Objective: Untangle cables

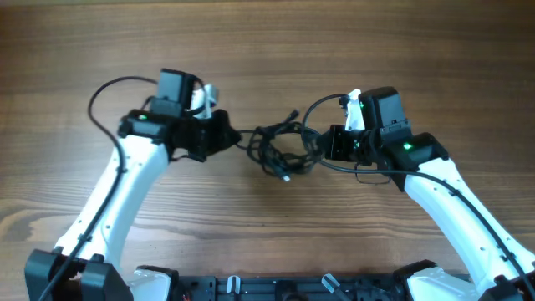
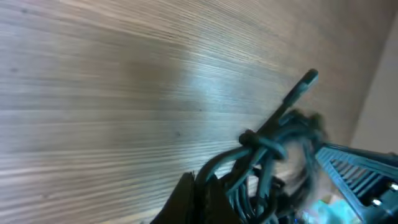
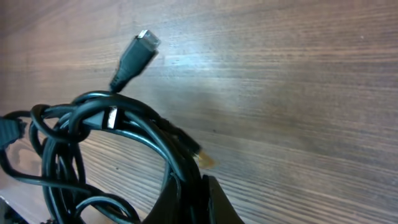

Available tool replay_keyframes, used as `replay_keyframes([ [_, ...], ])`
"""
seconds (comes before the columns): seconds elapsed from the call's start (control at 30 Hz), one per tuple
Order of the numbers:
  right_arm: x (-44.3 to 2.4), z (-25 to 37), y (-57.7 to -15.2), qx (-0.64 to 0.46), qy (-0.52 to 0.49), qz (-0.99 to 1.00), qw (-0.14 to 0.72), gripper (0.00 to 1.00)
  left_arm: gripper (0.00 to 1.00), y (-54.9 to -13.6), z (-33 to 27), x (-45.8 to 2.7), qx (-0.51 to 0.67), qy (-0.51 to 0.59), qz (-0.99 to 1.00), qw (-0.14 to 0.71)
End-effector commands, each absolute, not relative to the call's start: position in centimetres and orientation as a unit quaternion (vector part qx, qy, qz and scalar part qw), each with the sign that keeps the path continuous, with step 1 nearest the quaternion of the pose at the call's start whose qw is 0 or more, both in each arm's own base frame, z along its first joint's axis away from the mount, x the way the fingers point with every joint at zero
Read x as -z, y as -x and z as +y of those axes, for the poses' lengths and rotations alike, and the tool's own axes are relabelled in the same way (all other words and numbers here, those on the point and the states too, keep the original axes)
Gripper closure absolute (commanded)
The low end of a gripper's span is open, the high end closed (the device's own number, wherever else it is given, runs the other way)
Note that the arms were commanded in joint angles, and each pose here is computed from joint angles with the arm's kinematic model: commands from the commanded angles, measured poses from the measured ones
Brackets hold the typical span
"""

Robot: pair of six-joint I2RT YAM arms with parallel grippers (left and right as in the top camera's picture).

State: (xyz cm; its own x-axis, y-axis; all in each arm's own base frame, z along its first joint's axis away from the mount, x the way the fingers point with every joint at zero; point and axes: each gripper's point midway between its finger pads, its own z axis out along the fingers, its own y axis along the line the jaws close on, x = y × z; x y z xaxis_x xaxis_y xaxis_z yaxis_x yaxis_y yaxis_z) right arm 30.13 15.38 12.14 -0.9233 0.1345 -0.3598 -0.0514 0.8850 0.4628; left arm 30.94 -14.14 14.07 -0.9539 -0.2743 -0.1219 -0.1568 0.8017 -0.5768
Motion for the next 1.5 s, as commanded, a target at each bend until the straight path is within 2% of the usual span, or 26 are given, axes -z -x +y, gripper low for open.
replay_keyframes([
  [0.0,-9.3,3.6,-31.7,-0.037,-0.160,0.960,0.225,0.96,0.96,-33.2,-3.9,-13.1,0.237,0.241,0.931,0.142],
  [0.1,-10.1,9.2,-31.4,-0.175,-0.030,0.962,0.208,0.96,0.96,-33.0,-6.8,-15.0,0.330,0.129,0.923,0.152],
  [0.13,-10.8,11.2,-30.9,-0.229,0.008,0.952,0.202,0.92,0.96,-32.7,-7.4,-15.1,0.332,0.085,0.926,0.158],
  [0.17,-11.3,12.3,-30.6,-0.261,0.025,0.944,0.198,0.83,0.96,-32.5,-7.9,-15.1,0.330,0.062,0.928,0.161],
  [0.2,-12.3,14.0,-30.1,-0.312,0.056,0.928,0.195,0.69,0.96,-32.2,-8.4,-15.0,0.329,0.039,0.930,0.161],
  [0.23,-13.4,15.4,-29.6,-0.359,0.076,0.911,0.191,0.63,0.96,-32.0,-9.1,-15.0,0.329,0.023,0.931,0.158],
  [0.27,-14.6,16.8,-28.9,-0.406,0.101,0.889,0.186,0.59,0.96,-31.8,-9.6,-15.0,0.332,0.025,0.930,0.153],
  [0.33,-16.5,18.6,-27.3,-0.474,0.140,0.852,0.170,0.46,0.96,-31.7,-10.2,-15.0,0.345,0.096,0.926,0.121],
  [0.4,-17.1,19.6,-26.4,-0.496,0.165,0.836,0.165,0.41,0.96,-31.6,-10.6,-15.1,0.357,0.152,0.917,0.095],
  [0.57,-17.5,22.7,-24.4,-0.502,0.246,0.812,0.166,0.38,0.96,-31.0,-12.4,-16.7,0.427,0.234,0.873,0.028],
  [0.77,-17.9,25.8,-23.3,-0.495,0.310,0.790,0.187,0.37,0.96,-30.6,-13.4,-17.8,0.461,0.216,0.860,0.015],
  [0.87,-17.4,25.6,-24.1,-0.478,0.285,0.809,0.188,0.36,0.96,-30.3,-13.8,-17.7,0.457,0.133,0.878,0.051],
  [0.93,-16.0,24.5,-26.2,-0.430,0.209,0.858,0.191,0.36,0.96,-29.8,-14.7,-16.9,0.426,0.047,0.900,0.082],
  [1.03,-15.4,23.8,-27.0,-0.403,0.188,0.873,0.200,0.36,0.96,-29.6,-14.8,-14.5,0.329,-0.021,0.938,0.109],
  [1.1,-14.2,22.4,-28.4,-0.355,0.143,0.900,0.212,0.38,0.96,-28.8,-16.0,-13.5,0.271,-0.116,0.947,0.126],
  [1.23,-13.9,21.9,-28.9,-0.345,0.104,0.909,0.208,0.38,0.96,-26.9,-18.8,-13.4,0.266,-0.239,0.925,0.132],
  [1.33,-13.7,21.7,-28.8,-0.339,0.101,0.913,0.204,0.39,0.96,-25.7,-19.7,-13.2,0.261,-0.299,0.909,0.128],
  [1.47,-13.3,21.2,-29.0,-0.325,0.081,0.920,0.203,0.41,0.96,-25.8,-19.4,-13.0,0.252,-0.285,0.916,0.125],
])
